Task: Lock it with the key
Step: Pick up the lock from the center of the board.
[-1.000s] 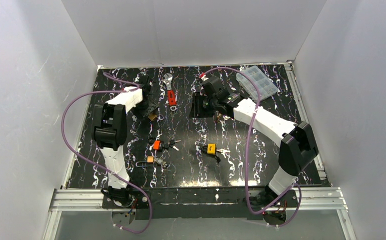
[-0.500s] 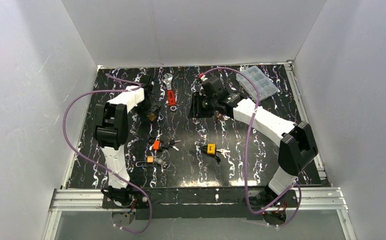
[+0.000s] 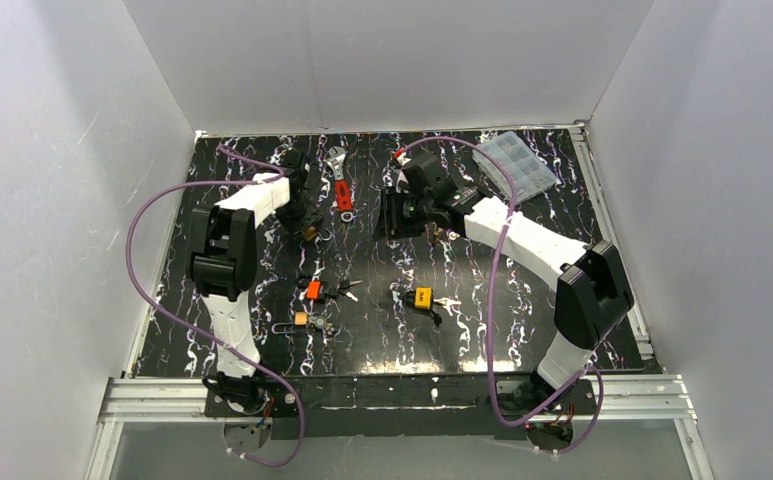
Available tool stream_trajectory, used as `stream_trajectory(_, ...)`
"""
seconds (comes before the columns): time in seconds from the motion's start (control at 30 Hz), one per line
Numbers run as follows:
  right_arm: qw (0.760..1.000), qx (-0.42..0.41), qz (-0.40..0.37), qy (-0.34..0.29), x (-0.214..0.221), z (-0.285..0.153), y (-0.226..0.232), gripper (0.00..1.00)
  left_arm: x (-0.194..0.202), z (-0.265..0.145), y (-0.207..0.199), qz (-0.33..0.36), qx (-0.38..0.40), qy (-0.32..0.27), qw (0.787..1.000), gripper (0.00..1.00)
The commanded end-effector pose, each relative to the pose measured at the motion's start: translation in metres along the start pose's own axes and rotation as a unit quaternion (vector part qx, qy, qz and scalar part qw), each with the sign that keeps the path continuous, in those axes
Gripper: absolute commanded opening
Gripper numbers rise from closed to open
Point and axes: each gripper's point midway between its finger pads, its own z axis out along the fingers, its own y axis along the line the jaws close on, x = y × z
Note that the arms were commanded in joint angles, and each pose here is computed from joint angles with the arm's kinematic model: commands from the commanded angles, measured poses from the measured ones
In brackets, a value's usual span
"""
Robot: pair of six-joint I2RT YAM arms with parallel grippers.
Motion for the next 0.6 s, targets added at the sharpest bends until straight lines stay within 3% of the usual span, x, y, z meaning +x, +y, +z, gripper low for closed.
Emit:
stream_trajectory(0.0,0.998,-0.04,-0.028,-0.027,-0.019,-0.006,0.019,0.48,0.022,-0.016,0.011,0.098,0.024,0.03,0.994,0.0)
stream_trajectory(0.13,0.997,-0.063,-0.01,-0.033,-0.032,-0.013,0.02,0.49,0.034,-0.05,-0.006,0.184,0.121,0.037,0.975,0.0)
stream_trajectory(0.23,0.995,-0.095,0.029,-0.026,-0.043,-0.022,0.017,0.5,0.049,-0.081,-0.02,0.246,0.199,0.03,0.948,0.0)
stream_trajectory(0.43,0.987,-0.151,0.058,0.0,-0.054,-0.042,0.016,0.55,0.089,-0.149,-0.038,0.388,0.316,-0.007,0.866,0.0)
stream_trajectory(0.47,0.986,-0.159,0.055,0.015,-0.05,-0.048,0.02,0.58,0.109,-0.171,-0.039,0.442,0.339,-0.025,0.83,0.0)
stream_trajectory(0.57,0.982,-0.176,0.059,0.035,-0.041,-0.056,0.027,0.59,0.132,-0.192,-0.036,0.496,0.358,-0.042,0.79,0.0)
